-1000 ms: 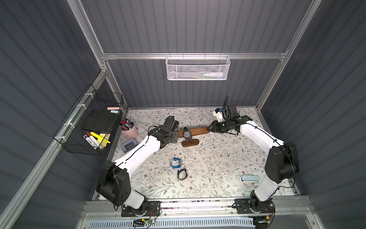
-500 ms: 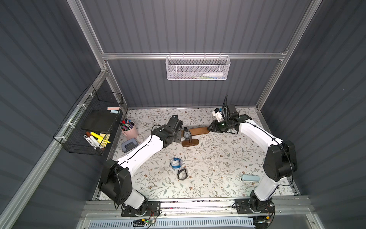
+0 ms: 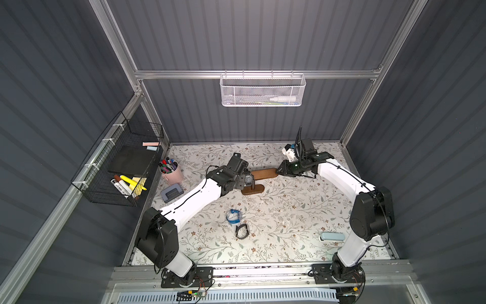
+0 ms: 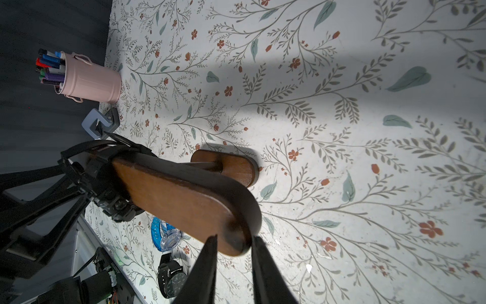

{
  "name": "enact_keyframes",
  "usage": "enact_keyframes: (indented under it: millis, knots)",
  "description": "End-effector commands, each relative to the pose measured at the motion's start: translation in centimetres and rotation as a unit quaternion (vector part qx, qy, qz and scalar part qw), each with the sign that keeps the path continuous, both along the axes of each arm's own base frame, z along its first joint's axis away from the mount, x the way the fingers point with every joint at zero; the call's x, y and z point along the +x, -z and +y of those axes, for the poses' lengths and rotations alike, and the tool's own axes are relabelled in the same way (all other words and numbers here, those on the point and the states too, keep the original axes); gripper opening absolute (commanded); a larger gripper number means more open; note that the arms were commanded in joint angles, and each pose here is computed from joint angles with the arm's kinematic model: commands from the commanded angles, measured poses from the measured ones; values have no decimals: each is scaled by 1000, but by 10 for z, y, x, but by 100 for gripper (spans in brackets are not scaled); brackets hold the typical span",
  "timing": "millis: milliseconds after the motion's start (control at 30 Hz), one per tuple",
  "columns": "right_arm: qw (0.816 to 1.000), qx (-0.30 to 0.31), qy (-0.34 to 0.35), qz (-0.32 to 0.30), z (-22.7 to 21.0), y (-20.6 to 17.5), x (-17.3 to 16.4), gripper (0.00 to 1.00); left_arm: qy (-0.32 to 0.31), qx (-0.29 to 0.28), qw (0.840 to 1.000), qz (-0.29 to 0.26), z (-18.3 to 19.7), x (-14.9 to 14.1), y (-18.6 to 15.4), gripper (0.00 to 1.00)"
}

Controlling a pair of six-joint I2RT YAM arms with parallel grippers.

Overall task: Place watch on stand
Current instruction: Place the watch on the stand.

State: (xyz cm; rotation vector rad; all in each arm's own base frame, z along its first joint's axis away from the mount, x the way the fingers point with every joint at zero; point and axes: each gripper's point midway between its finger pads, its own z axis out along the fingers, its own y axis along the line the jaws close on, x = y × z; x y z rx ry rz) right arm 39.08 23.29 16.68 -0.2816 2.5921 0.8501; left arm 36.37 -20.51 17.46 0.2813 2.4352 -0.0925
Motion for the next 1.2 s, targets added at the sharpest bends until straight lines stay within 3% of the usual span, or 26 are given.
enact_keyframes:
  millis: [0,100,233,667,833,1167]
  knots:
    - [1000,2,-11,0,2,-2,1,27,-6,-9,1000,-17,-5,6,-12,46]
    - [1000,2,-11,0,2,-3,1,27,-7,-9,1000,-17,-5,6,-13,56]
    - [1000,2,-10,0,2,-3,1,27,-8,-10,1000,-25,-4,5,-19,62]
    - [1000,2,-10,0,2,-2,1,27,-7,-35,997,-62,-1,0,-56,62]
    - [1000,3,-11,0,3,-3,1,27,9,-53,997,-56,-12,0,-53,63]
    - [1000,4,-13,1,3,-3,1,27,21,-30,998,-48,-22,0,-41,67]
